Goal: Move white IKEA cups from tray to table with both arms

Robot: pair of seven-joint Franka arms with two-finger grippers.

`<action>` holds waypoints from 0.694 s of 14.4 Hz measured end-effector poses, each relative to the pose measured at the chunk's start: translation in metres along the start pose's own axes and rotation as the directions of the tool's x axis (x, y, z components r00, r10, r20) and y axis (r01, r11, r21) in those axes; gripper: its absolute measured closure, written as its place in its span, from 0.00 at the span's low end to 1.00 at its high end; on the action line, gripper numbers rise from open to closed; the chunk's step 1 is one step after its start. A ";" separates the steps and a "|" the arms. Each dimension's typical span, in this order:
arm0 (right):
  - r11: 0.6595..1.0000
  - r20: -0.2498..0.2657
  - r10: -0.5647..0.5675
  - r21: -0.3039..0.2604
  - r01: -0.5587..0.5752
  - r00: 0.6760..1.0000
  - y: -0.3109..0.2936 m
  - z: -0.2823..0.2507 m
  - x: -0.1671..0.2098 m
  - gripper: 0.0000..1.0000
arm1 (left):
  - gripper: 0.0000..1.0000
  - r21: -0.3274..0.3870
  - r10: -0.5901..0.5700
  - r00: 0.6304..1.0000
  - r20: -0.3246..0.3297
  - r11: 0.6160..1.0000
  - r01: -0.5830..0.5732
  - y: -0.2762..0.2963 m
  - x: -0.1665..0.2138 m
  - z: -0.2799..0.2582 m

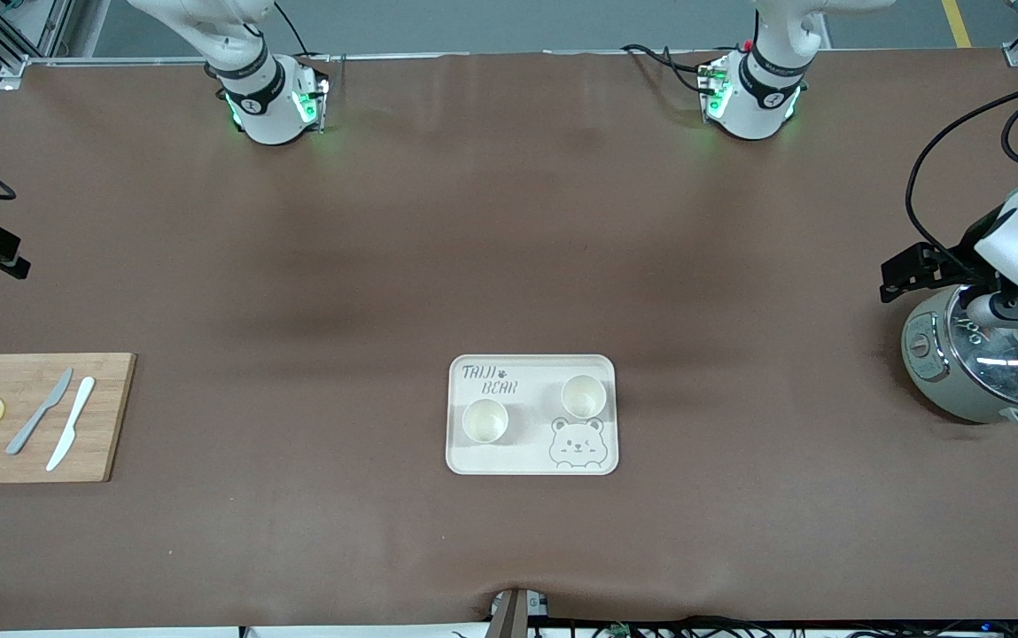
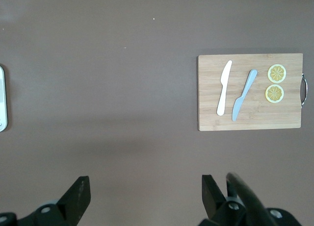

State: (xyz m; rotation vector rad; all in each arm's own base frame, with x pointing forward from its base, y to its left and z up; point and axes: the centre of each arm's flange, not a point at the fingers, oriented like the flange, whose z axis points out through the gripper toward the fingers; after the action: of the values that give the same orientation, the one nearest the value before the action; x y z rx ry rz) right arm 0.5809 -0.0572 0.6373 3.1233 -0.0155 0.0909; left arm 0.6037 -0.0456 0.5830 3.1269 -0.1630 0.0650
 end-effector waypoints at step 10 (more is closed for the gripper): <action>1.000 0.009 -0.002 0.002 0.002 1.000 0.000 0.006 0.003 0.00 | 0.00 -0.052 0.011 0.999 -0.034 0.999 -0.013 0.018 0.012 0.011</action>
State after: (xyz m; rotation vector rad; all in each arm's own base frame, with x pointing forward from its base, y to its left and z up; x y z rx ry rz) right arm 0.5842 -0.0569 0.6313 3.1254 -0.0131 0.0762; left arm 0.6142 -0.0651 0.5731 3.0714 -0.1800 0.1118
